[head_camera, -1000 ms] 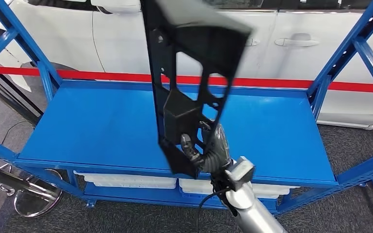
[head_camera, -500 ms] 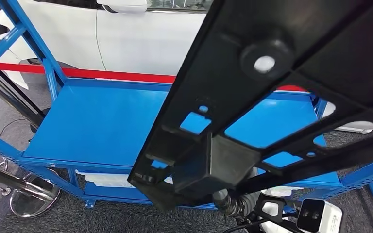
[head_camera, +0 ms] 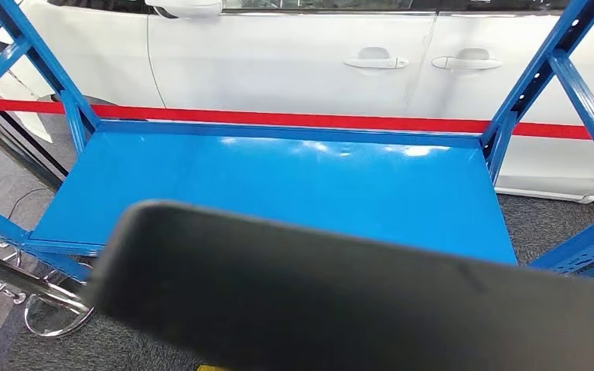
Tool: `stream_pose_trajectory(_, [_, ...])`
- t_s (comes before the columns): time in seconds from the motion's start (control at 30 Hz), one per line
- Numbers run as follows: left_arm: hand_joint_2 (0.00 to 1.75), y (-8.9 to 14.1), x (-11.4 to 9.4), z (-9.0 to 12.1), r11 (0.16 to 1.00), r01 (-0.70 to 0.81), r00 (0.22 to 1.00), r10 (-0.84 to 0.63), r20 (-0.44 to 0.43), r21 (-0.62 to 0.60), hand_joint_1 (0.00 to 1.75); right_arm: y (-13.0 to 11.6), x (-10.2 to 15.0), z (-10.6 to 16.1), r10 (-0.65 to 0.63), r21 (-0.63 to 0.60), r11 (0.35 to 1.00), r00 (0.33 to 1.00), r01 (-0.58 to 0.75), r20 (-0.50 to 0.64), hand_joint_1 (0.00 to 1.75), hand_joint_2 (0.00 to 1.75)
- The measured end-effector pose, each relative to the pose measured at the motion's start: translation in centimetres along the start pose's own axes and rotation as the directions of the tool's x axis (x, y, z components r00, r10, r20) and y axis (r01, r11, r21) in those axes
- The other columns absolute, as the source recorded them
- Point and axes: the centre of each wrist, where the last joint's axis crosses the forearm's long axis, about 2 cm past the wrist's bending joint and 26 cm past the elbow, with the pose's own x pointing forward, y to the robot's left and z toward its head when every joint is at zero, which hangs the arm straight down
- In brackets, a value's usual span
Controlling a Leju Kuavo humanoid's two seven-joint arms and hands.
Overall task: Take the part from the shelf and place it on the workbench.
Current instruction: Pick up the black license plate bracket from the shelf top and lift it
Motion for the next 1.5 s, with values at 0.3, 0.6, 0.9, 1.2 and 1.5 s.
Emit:
stream_pose_trajectory(0.3, [1.75,0.5,0.3,-0.2,1.000,0.017,1.000,-0.017,0.002,0.005,0.00,-0.5,0.2,1.1,0.042,0.040,0.998,0.998,-0.040,-0.046,1.64,1.75])
stream_pose_trajectory(0.6, [1.75,0.4,0.2,-0.2,1.000,0.018,1.000,-0.018,0.002,0.002,0.00,-0.7,0.4,1.6,0.050,0.058,0.997,0.997,-0.046,-0.065,1.64,1.75])
stream_pose_trajectory(0.9, [1.75,0.1,0.9,-0.6,0.999,0.035,0.999,-0.034,0.031,-0.031,0.00,-1.0,0.6,1.8,0.081,0.104,0.992,0.993,-0.072,-0.086,1.64,1.75])
stream_pose_trajectory(1.2, [1.75,-0.3,2.2,-1.2,0.998,0.050,0.998,-0.048,0.043,-0.035,0.00,-0.8,0.8,2.0,0.123,0.117,0.987,0.986,-0.110,-0.110,1.64,1.75])
stream_pose_trajectory(1.5, [1.75,-0.7,2.2,-1.2,0.997,0.056,0.998,-0.055,0.040,-0.045,0.00,-0.8,1.0,2.6,0.136,0.130,0.985,0.981,-0.117,-0.142,1.64,1.75])
